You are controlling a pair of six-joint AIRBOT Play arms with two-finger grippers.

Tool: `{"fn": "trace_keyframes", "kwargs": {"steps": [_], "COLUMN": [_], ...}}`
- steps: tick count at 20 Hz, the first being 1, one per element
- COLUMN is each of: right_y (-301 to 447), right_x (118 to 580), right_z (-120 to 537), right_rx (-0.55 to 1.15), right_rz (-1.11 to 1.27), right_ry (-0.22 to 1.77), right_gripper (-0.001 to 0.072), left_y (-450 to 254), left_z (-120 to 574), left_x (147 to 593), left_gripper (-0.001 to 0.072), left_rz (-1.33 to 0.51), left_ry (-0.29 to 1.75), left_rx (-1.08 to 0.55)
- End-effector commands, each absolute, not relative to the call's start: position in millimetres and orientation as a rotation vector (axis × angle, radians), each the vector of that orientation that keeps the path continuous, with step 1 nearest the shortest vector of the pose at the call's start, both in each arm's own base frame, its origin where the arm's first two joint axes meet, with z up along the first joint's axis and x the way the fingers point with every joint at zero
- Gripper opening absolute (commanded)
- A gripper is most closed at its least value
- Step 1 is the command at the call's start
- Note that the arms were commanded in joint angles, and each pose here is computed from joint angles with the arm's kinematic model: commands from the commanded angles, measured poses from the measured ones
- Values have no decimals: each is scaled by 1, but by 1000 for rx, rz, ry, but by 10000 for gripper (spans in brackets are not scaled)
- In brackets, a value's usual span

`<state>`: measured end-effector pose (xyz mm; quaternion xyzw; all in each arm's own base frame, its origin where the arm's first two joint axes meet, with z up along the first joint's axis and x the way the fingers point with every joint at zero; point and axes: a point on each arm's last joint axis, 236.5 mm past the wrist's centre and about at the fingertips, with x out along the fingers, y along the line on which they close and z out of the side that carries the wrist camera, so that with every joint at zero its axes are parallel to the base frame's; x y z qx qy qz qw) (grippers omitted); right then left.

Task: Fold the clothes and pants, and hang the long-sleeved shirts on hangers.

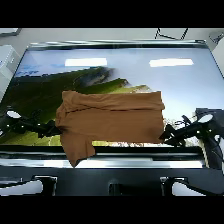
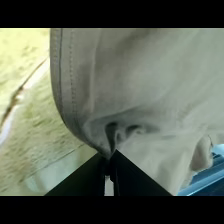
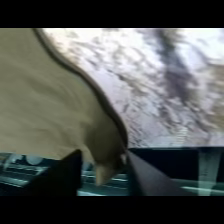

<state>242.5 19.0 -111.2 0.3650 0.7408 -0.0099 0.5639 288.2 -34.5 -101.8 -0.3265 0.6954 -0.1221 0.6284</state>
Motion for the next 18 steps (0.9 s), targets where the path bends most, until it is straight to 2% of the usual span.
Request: {"fn": "trace_keyframes", "kwargs": {"steps": [1, 3, 5, 7, 8, 9, 11, 13, 15, 17, 18], "right_y": [36, 36, 24, 5, -3, -14, -33, -27, -7, -3, -5], "right_x": [243, 261, 302, 363, 387, 403, 394, 338, 276, 231, 216], "right_z": [-113, -91, -41, 53, 116, 193, 362, 473, 518, 535, 541], "right_rx": [779, 768, 681, 536, 439, 334, 147, 43, 10, -2, 18], "right_rz": [41, 87, 138, 170, 184, 167, 69, 23, 23, -19, -44], "right_ry": [1765, 1725, 1570, 1255, 1067, 853, 394, 101, -28, -95, -122], "right_gripper": [32, 39, 37, 35, 35, 36, 37, 37, 37, 36, 36], "left_y": [-39, -35, -22, -15, -15, -16, -20, -43, -74, -81, -75], "left_z": [-94, -73, -21, 94, 173, 262, 413, 513, 553, 579, 588], "left_x": [289, 303, 344, 402, 422, 428, 396, 329, 262, 217, 202], "left_gripper": [25, 23, 23, 23, 24, 24, 24, 25, 24, 24, 24], "left_rz": [-290, -318, -327, -361, -396, -429, -409, -395, -417, -361, -307], "left_ry": [1602, 1564, 1393, 1044, 823, 587, 212, -27, -131, -241, -276], "left_rx": [-778, -747, -671, -633, -602, -506, -244, -93, -54, -24, -63]}}
